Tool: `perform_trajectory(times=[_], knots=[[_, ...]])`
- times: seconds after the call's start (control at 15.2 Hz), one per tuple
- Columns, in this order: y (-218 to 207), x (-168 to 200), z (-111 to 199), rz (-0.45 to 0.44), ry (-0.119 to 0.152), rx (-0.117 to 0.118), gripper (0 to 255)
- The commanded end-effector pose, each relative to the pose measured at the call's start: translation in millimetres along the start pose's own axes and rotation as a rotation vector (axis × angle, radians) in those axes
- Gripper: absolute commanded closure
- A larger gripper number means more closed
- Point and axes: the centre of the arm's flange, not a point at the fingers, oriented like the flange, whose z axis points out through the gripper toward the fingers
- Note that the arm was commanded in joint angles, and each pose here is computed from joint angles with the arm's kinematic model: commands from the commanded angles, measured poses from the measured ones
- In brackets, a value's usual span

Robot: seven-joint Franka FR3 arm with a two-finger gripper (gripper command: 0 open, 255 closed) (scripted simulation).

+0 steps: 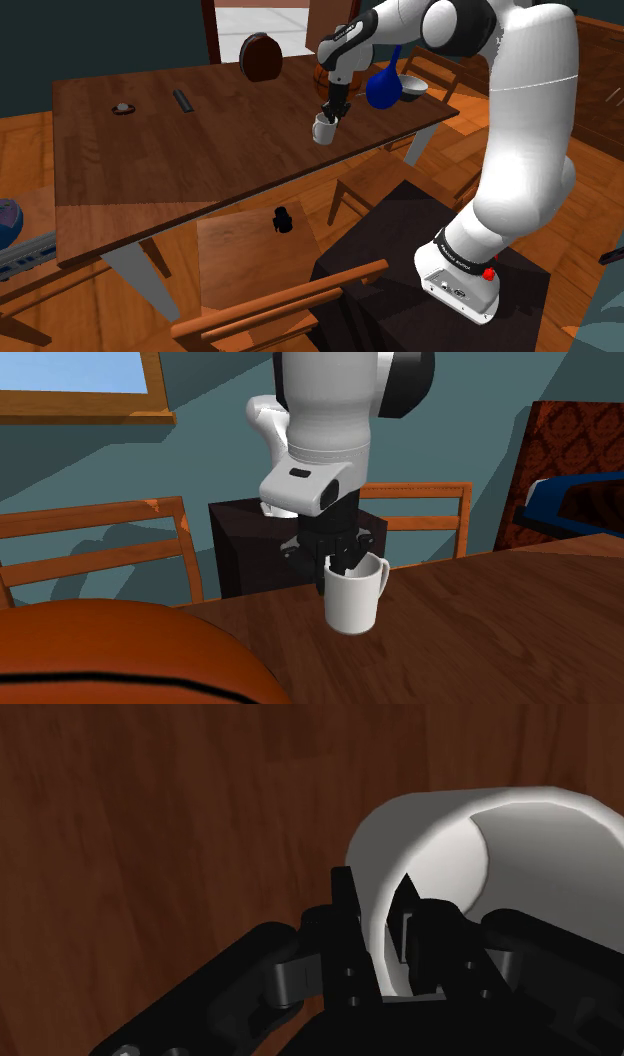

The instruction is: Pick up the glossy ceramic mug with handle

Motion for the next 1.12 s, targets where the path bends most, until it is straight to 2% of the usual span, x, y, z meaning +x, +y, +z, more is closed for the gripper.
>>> perform_trajectory(times=[0.0, 0.33, 1.06], knots=[[0.0, 0.1, 0.0, 0.000, 0.000, 0.000, 255], [0.1, -0.9, 0.6, 0.000, 0.000, 0.000, 255], [-4.2, -12.6, -56.1, 0.000, 0.000, 0.000, 255]])
